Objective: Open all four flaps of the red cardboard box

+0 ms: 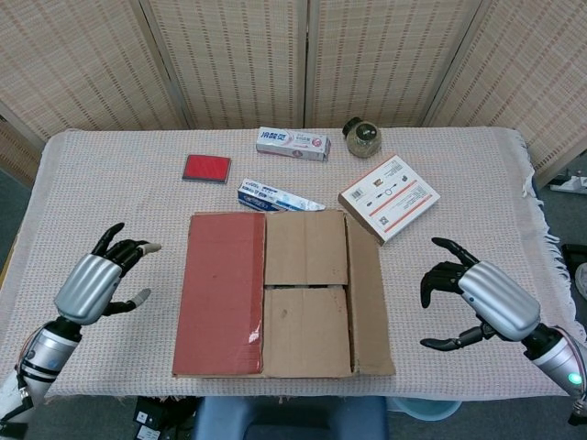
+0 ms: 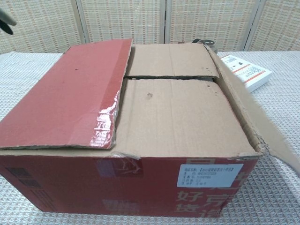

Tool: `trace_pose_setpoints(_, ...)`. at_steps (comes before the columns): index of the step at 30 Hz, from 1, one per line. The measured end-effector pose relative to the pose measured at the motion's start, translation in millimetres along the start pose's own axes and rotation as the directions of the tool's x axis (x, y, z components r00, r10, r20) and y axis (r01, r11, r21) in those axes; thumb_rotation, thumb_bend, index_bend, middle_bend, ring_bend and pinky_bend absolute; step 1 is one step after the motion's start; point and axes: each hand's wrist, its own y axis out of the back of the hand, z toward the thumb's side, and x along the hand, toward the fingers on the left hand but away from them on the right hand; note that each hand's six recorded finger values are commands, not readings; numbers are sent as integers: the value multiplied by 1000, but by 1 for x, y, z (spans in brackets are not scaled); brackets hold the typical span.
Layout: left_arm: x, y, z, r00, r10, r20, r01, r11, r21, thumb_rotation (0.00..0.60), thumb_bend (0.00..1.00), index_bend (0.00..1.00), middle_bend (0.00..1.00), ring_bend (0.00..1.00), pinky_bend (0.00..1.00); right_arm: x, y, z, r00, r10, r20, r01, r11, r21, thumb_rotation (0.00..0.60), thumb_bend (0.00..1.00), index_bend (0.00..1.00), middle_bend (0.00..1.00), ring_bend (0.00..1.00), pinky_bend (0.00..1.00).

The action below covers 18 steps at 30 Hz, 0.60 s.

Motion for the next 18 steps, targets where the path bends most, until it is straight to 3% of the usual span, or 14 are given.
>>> trace_pose_setpoints(2, 10, -1, 14, 998, -17, 60, 19, 1000, -18, 600, 294, 231, 284, 271, 0, 2, -1, -4, 1000, -8, 10, 8, 1000, -11, 287, 82, 525, 503, 380, 0)
trace_pose_setpoints(4, 20, -2, 29, 991, -38, 125, 42, 999, -34, 554, 280, 236, 285, 270, 0, 3, -2, -7, 1000, -13, 17, 13, 1000, -18, 288, 81, 525, 503, 380, 0)
trace_pose_setpoints(8, 35, -6, 59, 965, -87, 246, 106, 992, -63, 268, 247, 247, 285, 261, 0, 3, -1, -9, 999, -24, 24, 25, 999, -27, 287, 82, 525, 503, 381, 0)
trace_pose_setpoints(11, 44, -9, 82, 937, -121, 328, 157, 984, -84, 153, 223, 247, 285, 258, 0, 3, -1, -10, 999, -32, 25, 33, 999, -32, 287, 82, 525, 503, 380, 0)
trace_pose_setpoints(18, 59, -15, 127, 863, -177, 473, 249, 964, -94, 108, 194, 258, 284, 243, 0, 5, -2, -13, 999, -38, 36, 39, 998, -46, 286, 82, 525, 503, 381, 0)
